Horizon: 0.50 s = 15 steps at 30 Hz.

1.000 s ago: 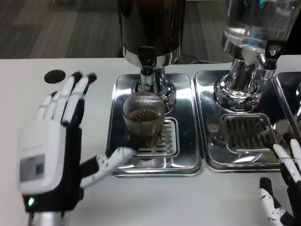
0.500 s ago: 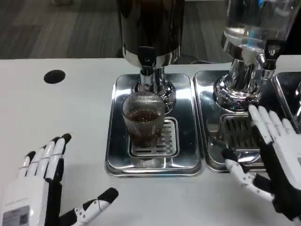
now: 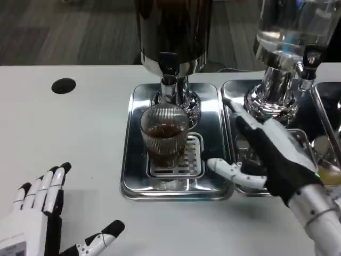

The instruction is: Grasp the cup under the faucet to collect the drink, then remove the cup.

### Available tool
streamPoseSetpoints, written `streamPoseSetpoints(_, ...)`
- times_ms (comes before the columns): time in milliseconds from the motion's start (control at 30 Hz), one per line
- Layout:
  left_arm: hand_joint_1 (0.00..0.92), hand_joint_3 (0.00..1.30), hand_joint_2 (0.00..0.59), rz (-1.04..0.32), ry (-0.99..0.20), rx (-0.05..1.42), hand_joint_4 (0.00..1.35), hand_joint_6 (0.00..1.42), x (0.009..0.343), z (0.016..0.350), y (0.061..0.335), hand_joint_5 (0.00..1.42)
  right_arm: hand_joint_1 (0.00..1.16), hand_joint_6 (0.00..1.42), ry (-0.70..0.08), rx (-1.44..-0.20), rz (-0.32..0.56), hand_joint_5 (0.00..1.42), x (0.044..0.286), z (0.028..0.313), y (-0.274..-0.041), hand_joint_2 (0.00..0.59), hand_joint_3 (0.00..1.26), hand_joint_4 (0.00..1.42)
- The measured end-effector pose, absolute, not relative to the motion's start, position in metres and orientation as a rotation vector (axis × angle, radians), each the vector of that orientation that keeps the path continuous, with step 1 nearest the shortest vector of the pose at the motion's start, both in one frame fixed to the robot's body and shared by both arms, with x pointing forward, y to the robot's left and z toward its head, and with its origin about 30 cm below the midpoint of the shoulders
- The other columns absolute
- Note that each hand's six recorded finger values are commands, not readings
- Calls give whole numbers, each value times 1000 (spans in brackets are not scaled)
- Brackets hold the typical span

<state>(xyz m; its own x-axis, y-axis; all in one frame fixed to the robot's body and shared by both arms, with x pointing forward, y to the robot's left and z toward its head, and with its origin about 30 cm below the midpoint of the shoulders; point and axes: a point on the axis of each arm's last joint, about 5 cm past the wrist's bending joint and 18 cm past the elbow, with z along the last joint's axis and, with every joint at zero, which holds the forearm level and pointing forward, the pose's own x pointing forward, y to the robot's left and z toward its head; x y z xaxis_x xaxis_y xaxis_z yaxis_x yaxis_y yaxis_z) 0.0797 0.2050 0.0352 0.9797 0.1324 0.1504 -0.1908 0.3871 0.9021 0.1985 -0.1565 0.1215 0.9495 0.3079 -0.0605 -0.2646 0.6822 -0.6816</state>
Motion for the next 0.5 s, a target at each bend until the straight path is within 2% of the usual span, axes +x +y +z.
streamPoseSetpoints(300, 0, 172, 73, 225, -28, 1144, 0, 80, 73, 34, 207, 114, 574, 0, -18, -727, 381, 0, 218, 116, -140, 193, 0, 0)
streamPoseSetpoints(500, 0, 192, 77, 242, -20, 1152, 0, 79, 72, 35, 212, 114, 623, 0, -14, -717, 380, 0, 232, 113, -126, 177, 0, 0)
